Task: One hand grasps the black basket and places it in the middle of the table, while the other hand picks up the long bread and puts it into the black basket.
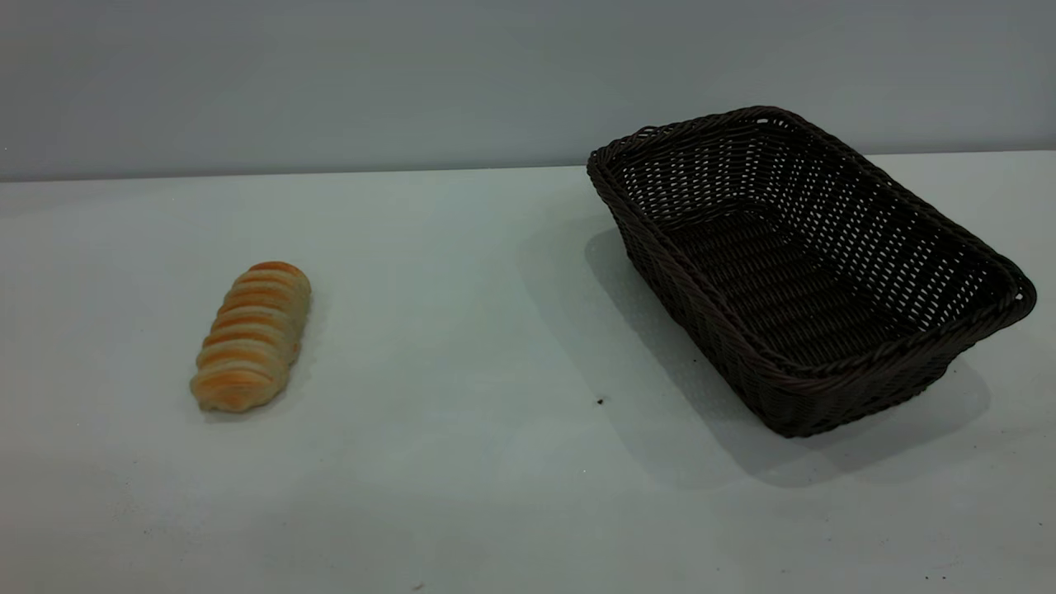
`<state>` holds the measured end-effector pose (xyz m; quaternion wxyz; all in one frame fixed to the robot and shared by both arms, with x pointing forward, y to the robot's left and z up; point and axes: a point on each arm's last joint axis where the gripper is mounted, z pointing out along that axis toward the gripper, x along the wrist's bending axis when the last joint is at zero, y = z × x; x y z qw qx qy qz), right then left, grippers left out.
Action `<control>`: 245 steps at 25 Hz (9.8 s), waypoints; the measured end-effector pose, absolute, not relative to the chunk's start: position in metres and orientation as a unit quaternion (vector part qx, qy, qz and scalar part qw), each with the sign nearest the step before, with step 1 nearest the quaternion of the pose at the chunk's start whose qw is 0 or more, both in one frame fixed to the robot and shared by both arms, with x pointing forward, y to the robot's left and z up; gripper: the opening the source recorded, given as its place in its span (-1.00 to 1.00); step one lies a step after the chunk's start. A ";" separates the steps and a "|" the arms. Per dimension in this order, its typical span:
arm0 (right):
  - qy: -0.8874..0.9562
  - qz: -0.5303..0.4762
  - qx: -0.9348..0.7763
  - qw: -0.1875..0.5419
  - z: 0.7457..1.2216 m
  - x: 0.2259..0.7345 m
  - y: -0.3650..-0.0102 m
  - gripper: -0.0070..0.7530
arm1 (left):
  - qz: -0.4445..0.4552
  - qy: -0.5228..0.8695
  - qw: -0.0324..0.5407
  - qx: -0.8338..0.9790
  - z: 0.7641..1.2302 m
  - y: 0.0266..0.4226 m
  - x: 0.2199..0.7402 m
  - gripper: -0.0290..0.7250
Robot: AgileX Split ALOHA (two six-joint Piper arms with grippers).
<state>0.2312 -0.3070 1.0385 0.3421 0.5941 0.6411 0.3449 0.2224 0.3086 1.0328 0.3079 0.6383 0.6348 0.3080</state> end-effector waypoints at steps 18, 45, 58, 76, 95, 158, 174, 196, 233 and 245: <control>0.641 0.345 0.594 0.342 1.039 0.231 -0.307 0.14 | 0.308 0.635 0.308 0.638 1.033 0.309 0.222 0.64; 0.663 0.336 0.596 0.304 1.072 0.258 -0.298 0.43 | 0.293 0.647 0.299 0.637 1.060 0.307 0.244 0.64; 0.670 0.299 0.674 0.089 1.040 0.393 -0.258 0.56 | 0.269 0.614 0.251 0.698 1.105 0.296 0.349 0.64; 0.458 0.230 0.856 -0.069 0.909 0.510 -0.236 0.56 | 0.300 0.594 0.277 0.693 1.109 0.294 0.363 0.64; 0.229 0.197 0.951 -0.067 0.837 0.545 -0.242 -0.01 | 0.299 0.594 0.283 0.691 1.109 0.293 0.364 0.64; 0.820 0.249 0.514 0.044 1.111 0.532 -0.192 0.29 | 0.106 0.659 0.145 0.731 0.941 0.271 0.554 0.64; 0.793 0.298 0.527 0.067 1.089 0.341 -0.240 0.29 | 0.073 0.664 0.125 0.733 0.841 0.247 0.632 0.64; 0.767 0.309 0.516 0.222 1.038 0.262 -0.289 0.29 | 0.170 0.608 0.140 0.763 0.927 0.261 0.635 -0.69; 0.720 0.386 0.496 0.293 1.039 0.232 -0.302 0.23 | 0.181 0.345 0.223 0.893 0.986 0.084 0.562 0.69; 0.720 0.386 0.497 0.294 1.039 0.232 -0.302 0.22 | 0.161 0.413 0.162 0.882 1.149 0.188 0.422 0.58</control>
